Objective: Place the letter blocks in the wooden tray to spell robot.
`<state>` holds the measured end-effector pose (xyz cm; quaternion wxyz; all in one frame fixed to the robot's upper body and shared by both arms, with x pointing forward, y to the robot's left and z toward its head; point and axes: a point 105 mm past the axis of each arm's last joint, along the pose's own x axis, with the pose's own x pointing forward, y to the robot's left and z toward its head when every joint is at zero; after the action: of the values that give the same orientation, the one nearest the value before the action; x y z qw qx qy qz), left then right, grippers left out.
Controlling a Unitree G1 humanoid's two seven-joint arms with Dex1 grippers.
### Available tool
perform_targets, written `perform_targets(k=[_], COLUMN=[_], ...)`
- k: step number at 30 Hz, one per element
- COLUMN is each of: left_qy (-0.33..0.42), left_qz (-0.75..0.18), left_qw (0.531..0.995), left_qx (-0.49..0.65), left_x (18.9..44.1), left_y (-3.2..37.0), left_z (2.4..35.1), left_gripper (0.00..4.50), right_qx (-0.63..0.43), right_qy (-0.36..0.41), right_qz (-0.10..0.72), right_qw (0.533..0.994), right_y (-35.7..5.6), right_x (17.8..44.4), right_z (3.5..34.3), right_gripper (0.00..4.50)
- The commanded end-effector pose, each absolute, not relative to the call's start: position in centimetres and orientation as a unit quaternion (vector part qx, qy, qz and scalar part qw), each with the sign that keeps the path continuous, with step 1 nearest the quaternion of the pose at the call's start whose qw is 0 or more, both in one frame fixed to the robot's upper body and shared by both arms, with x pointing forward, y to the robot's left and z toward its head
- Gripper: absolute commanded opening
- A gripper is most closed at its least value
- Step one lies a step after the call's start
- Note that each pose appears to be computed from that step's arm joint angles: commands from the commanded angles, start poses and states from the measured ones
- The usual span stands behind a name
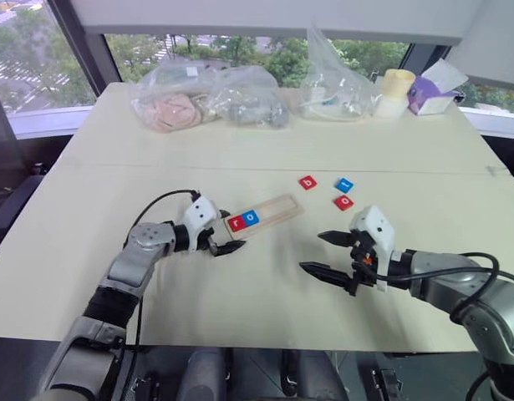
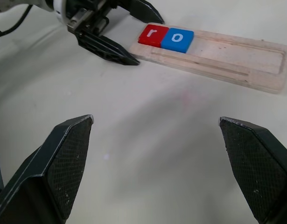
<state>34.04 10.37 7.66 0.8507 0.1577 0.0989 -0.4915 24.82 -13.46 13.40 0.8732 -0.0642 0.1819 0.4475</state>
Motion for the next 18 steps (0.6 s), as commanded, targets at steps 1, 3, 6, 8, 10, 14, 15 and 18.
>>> perform_targets(k=[1,3,6,8,10,14,15,18], left_qy=[0.141,0.141,0.147,0.149,0.14,0.127,0.132,0.153], left_qz=[-0.497,-0.497,-0.503,-0.514,-0.537,-0.637,-0.655,-0.674], left_qw=[0.839,0.84,0.831,0.819,0.805,0.723,0.702,0.667], left_qx=[0.17,0.167,0.185,0.208,0.211,0.233,0.245,0.278], left_x=[33.3,33.2,33.0,32.8,32.3,29.6,29.2,29.0], left_y=[10.0,10.0,10.1,10.1,9.8,9.6,9.9,10.8], left_z=[5.1,5.1,5.0,5.1,6.0,8.1,8.3,8.1], left_gripper=[3.71,3.13,3.14,3.14,3.14,3.14,3.14,3.14], right_qx=[-0.071,-0.072,-0.073,-0.073,-0.077,-0.083,-0.085,-0.085], right_qy=[0.161,0.161,0.166,0.171,0.185,0.215,0.219,0.216], right_qz=[0.457,0.456,0.454,0.453,0.448,0.425,0.416,0.405], right_qw=[0.872,0.872,0.872,0.872,0.871,0.876,0.878,0.884], right_y=[-13.0,-13.2,-13.4,-13.7,-14.5,-16.8,-17.4,-17.8], right_x=[24.7,24.7,24.6,24.5,24.2,23.7,23.7,23.8], right_z=[14.3,14.4,14.4,14.3,14.1,13.5,13.3,13.2], right_gripper=[4.5,4.5,4.5,4.5,4.5,4.5,4.5,4.5])
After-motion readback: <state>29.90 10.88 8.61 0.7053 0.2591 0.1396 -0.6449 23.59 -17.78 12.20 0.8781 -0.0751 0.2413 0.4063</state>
